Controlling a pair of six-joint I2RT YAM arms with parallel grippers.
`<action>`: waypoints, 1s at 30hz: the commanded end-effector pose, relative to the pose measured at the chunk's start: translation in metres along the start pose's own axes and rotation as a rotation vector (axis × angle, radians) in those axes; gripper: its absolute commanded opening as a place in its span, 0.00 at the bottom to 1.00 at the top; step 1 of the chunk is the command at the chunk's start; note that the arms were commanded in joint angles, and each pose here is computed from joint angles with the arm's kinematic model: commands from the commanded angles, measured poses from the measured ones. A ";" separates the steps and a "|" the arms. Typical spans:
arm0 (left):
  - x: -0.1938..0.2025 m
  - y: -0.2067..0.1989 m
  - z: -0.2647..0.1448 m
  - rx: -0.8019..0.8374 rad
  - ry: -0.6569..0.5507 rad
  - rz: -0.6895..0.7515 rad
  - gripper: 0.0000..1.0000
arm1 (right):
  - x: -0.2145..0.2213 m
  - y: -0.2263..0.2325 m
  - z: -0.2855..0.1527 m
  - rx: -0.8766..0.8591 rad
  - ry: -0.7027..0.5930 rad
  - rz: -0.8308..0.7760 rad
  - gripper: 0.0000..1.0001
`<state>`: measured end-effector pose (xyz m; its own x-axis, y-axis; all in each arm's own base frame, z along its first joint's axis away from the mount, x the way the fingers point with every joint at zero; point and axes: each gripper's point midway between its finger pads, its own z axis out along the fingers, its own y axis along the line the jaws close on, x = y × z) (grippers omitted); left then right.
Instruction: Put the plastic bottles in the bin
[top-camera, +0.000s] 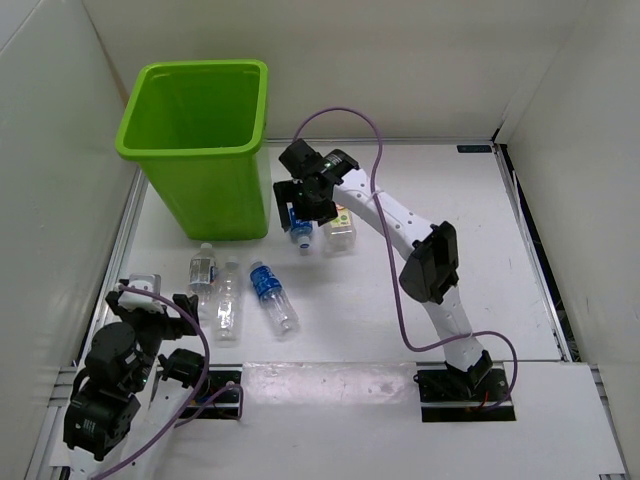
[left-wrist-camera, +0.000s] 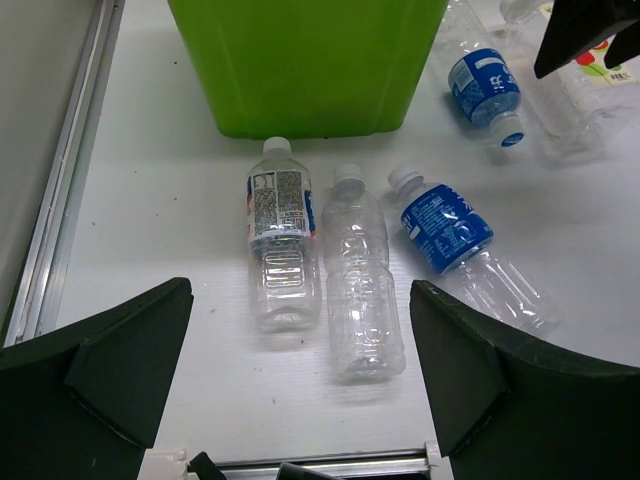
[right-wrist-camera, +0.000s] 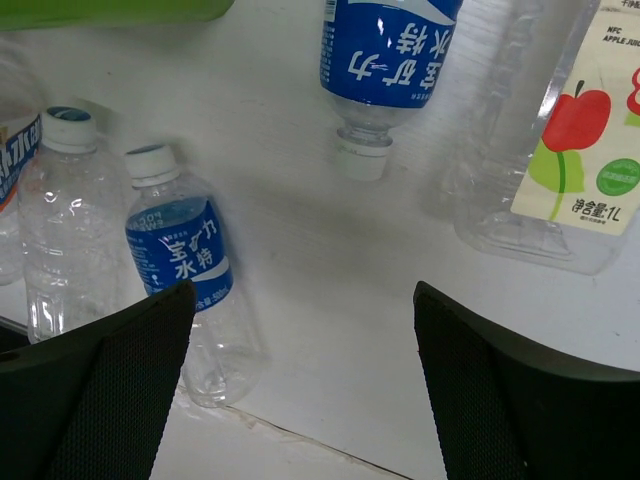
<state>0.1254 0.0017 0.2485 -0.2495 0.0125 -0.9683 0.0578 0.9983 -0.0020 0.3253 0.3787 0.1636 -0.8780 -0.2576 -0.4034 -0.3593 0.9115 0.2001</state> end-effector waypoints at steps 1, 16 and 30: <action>-0.003 -0.004 0.004 0.019 0.001 0.000 1.00 | -0.023 0.008 -0.014 -0.037 -0.078 0.031 0.90; 0.002 -0.017 0.018 0.053 0.028 -0.059 1.00 | 0.082 0.063 0.009 -0.224 0.123 -0.309 0.90; 0.021 -0.010 0.041 -0.070 0.111 -0.189 1.00 | 0.115 0.097 0.026 -0.255 0.151 -0.441 0.90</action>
<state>0.1548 -0.0129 0.2123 -0.3743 -0.1285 -0.9184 -0.0228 0.9913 -0.1294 0.1914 0.4340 0.1006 -0.6723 -0.6699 -0.3149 -0.7393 0.6294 0.2393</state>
